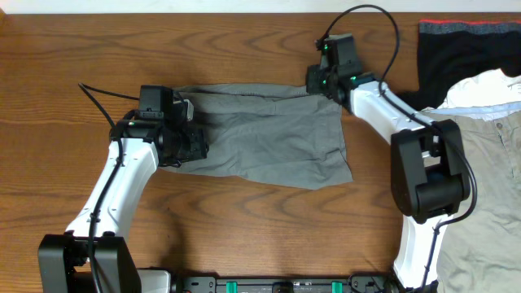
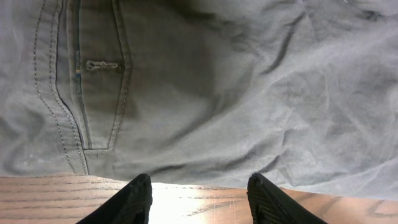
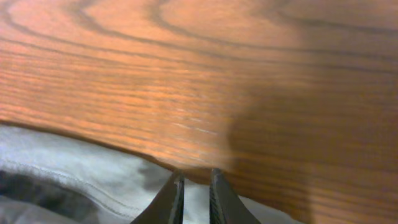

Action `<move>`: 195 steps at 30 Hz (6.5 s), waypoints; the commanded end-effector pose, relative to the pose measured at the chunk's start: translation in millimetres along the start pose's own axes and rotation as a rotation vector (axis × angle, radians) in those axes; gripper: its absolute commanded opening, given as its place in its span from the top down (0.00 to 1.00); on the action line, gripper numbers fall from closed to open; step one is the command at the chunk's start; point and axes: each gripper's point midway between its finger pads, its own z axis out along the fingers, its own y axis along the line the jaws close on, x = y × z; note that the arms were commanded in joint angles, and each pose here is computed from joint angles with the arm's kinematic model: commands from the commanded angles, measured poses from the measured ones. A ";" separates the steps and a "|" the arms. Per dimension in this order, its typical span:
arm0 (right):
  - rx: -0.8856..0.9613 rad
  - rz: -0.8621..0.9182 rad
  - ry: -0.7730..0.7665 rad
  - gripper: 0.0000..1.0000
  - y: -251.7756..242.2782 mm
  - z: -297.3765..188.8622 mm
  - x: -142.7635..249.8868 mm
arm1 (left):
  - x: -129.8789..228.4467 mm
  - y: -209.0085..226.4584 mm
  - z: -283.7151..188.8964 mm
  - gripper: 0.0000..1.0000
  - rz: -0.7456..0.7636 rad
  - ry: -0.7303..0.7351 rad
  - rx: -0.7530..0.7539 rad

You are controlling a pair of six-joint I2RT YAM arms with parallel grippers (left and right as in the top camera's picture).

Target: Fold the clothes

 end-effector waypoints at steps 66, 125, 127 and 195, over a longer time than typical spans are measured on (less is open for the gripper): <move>-0.297 0.169 0.263 0.96 -1.9 -117.0 39.2 | -58.0 3.2 39.1 0.94 0.041 -0.160 0.007; -0.210 -0.039 -0.012 0.85 -4.8 -44.6 -8.7 | -100.8 39.9 65.8 0.65 -0.168 -0.295 -0.027; -0.205 -0.031 -0.031 0.83 -6.0 -72.0 -20.0 | -105.6 34.4 48.9 0.63 -0.137 -0.327 -0.022; 0.013 0.113 0.415 0.85 -29.3 -131.3 85.4 | -95.3 44.4 -49.6 0.60 -0.059 -0.296 -0.139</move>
